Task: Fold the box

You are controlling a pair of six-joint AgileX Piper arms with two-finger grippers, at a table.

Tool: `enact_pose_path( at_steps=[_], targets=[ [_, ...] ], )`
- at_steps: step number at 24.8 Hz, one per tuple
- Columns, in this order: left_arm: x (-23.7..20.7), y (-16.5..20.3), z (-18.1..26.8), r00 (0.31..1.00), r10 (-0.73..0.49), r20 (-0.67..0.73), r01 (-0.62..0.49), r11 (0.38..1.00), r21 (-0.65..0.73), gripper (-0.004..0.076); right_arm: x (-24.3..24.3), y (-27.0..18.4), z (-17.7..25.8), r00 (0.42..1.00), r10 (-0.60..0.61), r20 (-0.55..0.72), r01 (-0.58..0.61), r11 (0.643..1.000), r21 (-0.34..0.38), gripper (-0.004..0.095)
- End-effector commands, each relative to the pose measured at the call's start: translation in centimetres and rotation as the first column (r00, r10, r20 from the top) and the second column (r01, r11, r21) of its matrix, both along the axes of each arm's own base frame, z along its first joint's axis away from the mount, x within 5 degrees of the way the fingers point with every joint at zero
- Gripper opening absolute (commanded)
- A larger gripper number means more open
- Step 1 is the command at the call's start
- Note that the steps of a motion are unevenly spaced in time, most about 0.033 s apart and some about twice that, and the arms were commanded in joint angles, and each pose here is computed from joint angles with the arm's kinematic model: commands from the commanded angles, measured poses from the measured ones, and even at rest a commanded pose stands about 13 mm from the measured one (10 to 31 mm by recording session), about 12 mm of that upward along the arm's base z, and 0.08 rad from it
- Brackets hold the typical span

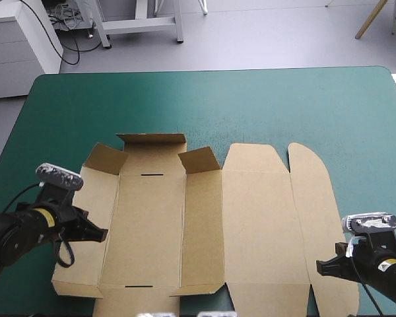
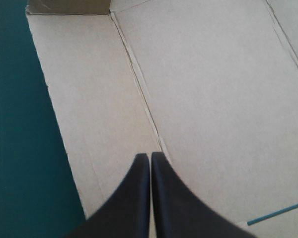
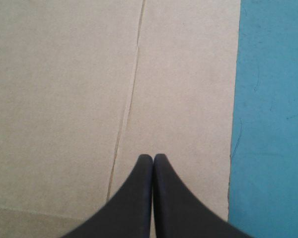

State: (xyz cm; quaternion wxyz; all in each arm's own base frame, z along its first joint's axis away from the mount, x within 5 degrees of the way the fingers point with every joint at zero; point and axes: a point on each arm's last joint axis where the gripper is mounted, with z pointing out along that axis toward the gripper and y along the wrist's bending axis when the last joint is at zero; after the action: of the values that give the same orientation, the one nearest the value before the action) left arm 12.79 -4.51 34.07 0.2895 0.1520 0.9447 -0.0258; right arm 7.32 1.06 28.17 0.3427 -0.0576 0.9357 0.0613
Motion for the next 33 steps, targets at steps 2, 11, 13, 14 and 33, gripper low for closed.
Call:
enact_pose_path(
  at_steps=[2, 11, 13, 14, 33],
  targets=[
    [4.6, -1.1, 2.3, 0.998, 0.050, 0.043, -0.050, 0.999, 0.001, 0.0017, 0.6, 0.0, 0.8, 0.996, -0.001, 0.087, 0.001, 1.000, -0.006, -0.0019],
    [10.6, 11.1, 3.8, 0.845, 0.534, -0.031, -0.533, 0.837, -0.126, 0.0015, 0.6, 0.0, 0.8, 0.996, -0.001, 0.087, 0.001, 1.000, -0.006, -0.0019],
    [9.2, 14.1, 3.4, 0.776, 0.624, -0.088, -0.630, 0.765, -0.130, 0.0015, 0.6, 0.0, 0.8, 0.996, -0.001, 0.087, 0.001, 1.000, -0.006, -0.0019],
    [8.6, 15.0, 3.3, 0.755, 0.646, -0.111, -0.655, 0.745, -0.127, 0.0015, 0.6, 0.0, 0.8, 0.996, -0.001, 0.087, 0.001, 1.000, -0.006, -0.0019],
    [4.9, 17.8, 1.1, 0.822, 0.536, -0.192, -0.568, 0.798, -0.201, 0.0032, 0.6, 0.0, 0.8, 0.996, -0.001, 0.087, 0.001, 1.000, -0.006, -0.0019]
  ],
)
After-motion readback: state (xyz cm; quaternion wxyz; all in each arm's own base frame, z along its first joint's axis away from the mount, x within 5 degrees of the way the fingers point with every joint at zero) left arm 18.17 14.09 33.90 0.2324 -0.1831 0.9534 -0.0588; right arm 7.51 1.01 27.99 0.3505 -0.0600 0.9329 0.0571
